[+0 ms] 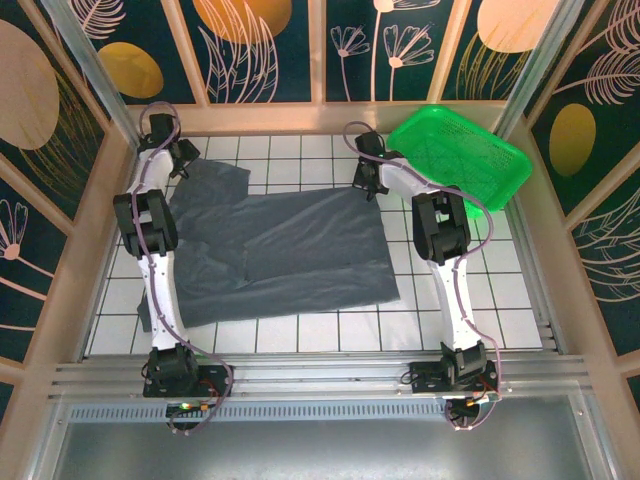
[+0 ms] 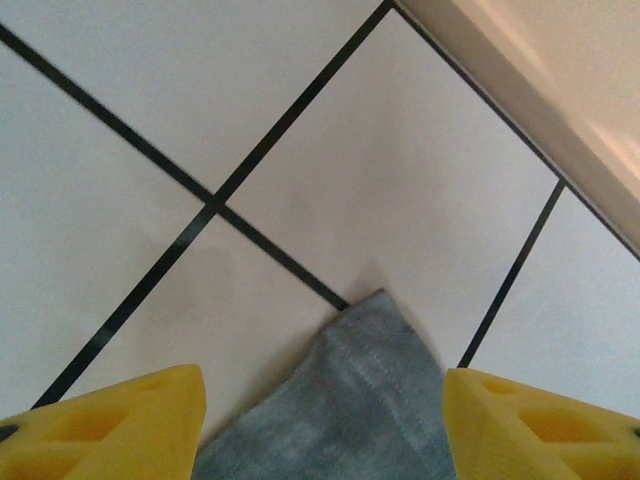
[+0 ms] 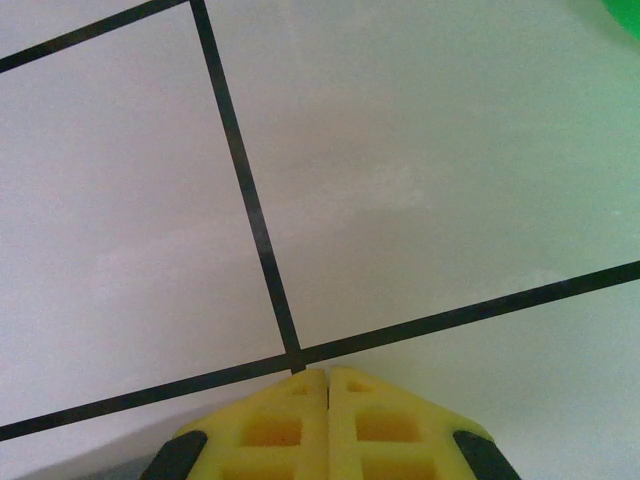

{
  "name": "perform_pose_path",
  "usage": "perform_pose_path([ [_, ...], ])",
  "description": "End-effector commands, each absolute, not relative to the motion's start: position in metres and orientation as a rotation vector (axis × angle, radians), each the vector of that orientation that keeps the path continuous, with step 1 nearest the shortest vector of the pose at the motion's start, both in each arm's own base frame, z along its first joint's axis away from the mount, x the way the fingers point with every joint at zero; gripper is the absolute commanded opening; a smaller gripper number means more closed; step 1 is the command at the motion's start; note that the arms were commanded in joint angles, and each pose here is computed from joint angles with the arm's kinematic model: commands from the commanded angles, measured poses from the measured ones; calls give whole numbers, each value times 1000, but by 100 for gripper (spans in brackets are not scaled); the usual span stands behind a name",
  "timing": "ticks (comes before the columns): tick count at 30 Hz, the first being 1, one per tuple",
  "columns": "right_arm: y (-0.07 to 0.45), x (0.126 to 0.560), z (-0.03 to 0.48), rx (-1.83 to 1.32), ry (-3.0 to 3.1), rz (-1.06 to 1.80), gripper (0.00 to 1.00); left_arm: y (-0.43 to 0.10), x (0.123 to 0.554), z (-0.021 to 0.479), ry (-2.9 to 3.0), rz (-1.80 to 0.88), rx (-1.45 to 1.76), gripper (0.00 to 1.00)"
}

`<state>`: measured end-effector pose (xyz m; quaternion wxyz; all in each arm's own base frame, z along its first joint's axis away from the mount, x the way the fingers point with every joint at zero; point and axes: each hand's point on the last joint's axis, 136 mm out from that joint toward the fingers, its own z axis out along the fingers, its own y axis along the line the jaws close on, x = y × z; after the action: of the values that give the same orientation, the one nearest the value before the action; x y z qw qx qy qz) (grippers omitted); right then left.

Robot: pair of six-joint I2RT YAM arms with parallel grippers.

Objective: Fold and stack the t-shirts

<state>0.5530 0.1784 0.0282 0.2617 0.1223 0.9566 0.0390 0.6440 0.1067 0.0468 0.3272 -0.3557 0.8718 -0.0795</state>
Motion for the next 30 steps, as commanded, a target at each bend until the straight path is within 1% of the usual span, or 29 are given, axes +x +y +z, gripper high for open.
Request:
perform_pose_path([
  [1,177,550,48,346,2592,140,0,103,652,38,2288,-222,-894,64],
  [6,180,552,51,336,2588,161,0,73,650,20,2366,-243,-859,63],
  [9,182,551,48,332,2595,168,0,55,640,10,2425,-177,-851,59],
  [13,182,550,46,333,2598,170,0,61,606,-15,2517,11,-997,42],
  [14,181,550,45,333,2599,169,0,62,599,-20,2532,40,-1021,40],
  [16,181,549,45,333,2601,169,0,61,595,-27,2553,42,-1032,37],
  [17,181,549,45,332,2601,171,0,61,594,-28,2559,46,-1032,35],
  [18,181,549,46,331,2600,172,0,62,595,-27,2557,53,-1031,28],
  [21,182,549,49,329,2597,176,0,64,600,-19,2540,63,-1018,9],
  [22,182,549,49,328,2598,177,0,66,602,-13,2527,65,-1012,1],
  [26,182,551,53,321,2587,184,0,75,609,26,2442,105,-989,0],
  [30,188,555,67,280,2546,233,0,79,617,94,2305,75,-923,0],
])
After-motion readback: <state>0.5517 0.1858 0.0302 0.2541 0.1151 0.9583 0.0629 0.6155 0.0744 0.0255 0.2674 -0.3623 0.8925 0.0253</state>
